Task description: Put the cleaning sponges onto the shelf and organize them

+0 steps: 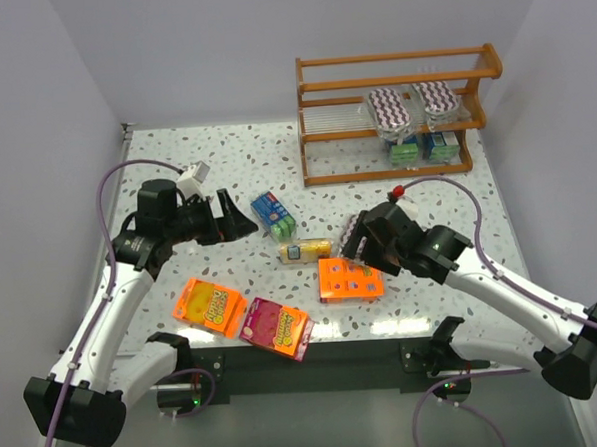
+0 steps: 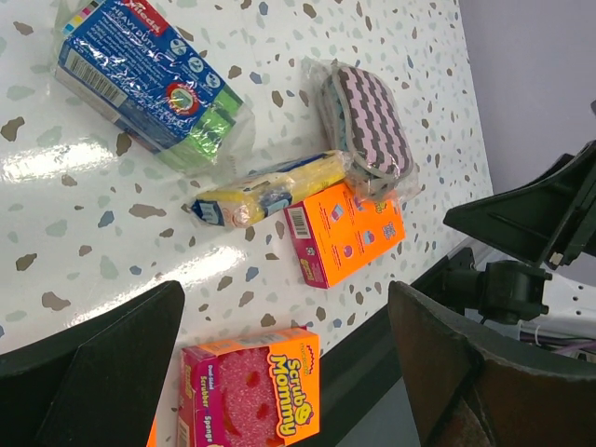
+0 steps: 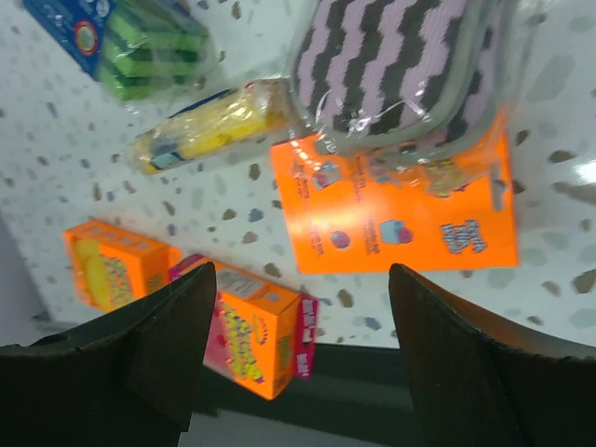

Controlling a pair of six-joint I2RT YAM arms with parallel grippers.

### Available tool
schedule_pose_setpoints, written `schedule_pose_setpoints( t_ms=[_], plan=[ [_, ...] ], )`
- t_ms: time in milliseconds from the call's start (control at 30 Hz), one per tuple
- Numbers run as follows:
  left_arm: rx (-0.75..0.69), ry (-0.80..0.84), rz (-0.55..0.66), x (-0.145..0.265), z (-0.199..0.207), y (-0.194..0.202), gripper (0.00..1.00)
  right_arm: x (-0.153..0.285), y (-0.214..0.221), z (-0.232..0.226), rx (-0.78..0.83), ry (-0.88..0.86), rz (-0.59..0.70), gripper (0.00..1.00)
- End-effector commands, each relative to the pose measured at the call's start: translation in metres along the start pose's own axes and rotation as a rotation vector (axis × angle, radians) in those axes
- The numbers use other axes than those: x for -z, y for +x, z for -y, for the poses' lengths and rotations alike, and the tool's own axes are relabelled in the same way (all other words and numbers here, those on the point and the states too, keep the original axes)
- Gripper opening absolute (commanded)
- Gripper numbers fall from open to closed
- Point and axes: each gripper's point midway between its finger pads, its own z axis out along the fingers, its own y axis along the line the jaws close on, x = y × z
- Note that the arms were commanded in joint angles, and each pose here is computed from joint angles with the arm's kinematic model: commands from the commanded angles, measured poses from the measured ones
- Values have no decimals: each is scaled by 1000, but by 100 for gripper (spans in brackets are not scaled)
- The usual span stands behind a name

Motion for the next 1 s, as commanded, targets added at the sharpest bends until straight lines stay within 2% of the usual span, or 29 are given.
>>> schedule_pose_setpoints(
  t_ms=[0, 200, 367, 500, 733, 967],
  plan=[
    [-21, 35, 22, 2, 11, -7, 97, 9, -4, -59, -392, -219, -67, 78],
    [-23, 22, 19, 4, 7, -3, 97, 0, -4, -57, -684, -233, -99, 80],
    [-26, 19, 14, 3, 5, -1, 97, -19, 2, -41, -806, -180, -110, 80],
    [-31, 19, 8, 1, 4, -1, 97, -37, -1, -29, -828, -138, -105, 79],
    [-46, 9, -6, -2, 1, -2, 97, -56, -38, 19, -837, -16, 0, 80],
    [-49, 2, -10, -5, -2, -2, 98, -63, -72, 69, -753, 103, 59, 81]
  ],
)
